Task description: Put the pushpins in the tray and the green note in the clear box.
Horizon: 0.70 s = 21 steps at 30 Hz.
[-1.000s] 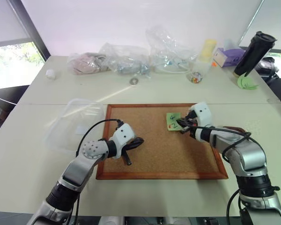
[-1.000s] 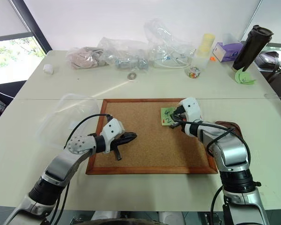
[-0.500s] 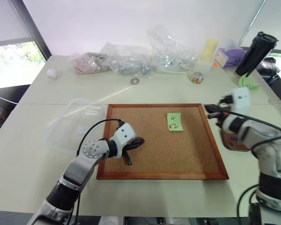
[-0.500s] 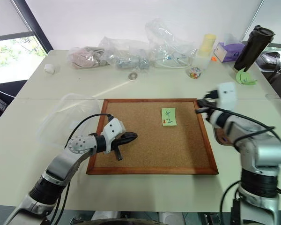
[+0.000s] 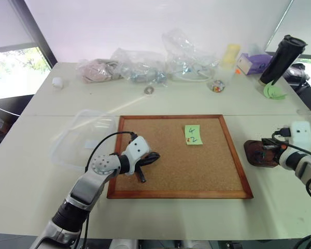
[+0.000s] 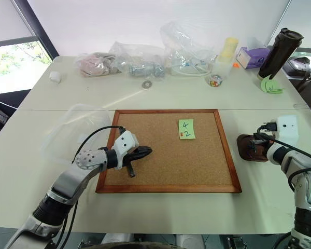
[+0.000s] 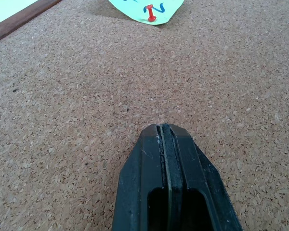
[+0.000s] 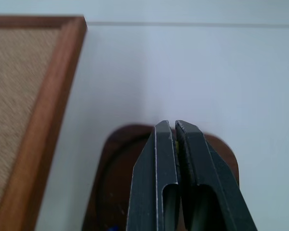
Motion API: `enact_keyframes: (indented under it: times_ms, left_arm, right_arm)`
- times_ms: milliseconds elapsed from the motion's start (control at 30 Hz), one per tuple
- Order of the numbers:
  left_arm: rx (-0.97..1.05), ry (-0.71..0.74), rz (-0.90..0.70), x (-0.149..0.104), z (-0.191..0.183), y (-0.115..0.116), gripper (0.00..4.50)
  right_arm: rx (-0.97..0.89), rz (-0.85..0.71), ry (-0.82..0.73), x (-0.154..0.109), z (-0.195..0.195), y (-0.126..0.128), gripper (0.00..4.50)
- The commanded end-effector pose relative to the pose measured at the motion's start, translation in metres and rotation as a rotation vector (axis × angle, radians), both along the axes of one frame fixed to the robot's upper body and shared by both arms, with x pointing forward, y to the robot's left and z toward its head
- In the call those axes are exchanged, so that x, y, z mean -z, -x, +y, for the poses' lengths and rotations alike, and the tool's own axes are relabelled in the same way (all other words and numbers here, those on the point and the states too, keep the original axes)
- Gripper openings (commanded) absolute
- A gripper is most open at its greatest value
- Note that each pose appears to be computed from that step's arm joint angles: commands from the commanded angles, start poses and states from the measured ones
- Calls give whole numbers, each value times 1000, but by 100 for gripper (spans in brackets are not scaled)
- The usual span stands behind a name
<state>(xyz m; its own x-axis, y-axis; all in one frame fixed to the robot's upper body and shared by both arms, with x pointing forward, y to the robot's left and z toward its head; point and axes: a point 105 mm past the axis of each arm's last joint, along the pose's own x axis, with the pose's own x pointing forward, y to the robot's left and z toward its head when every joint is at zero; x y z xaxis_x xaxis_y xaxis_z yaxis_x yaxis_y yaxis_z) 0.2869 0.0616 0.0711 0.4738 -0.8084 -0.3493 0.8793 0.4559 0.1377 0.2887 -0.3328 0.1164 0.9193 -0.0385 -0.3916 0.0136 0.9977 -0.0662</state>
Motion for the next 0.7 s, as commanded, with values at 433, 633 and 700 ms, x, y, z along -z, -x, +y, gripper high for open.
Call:
enact_keyframes:
  times_ms: [433, 633, 700]
  left_arm:
    - [3, -69, 126, 35, 6, 13, 0]
    - [0, -70, 125, 35, 6, 13, 0]
    - [-1, -70, 126, 35, 7, 13, 0]
  right_arm:
    - [-4, -33, -12, 3, 0, -2, 302]
    - [7, -42, -21, 2, -1, -3, 447]
    - [4, -43, -35, 1, 0, -3, 447]
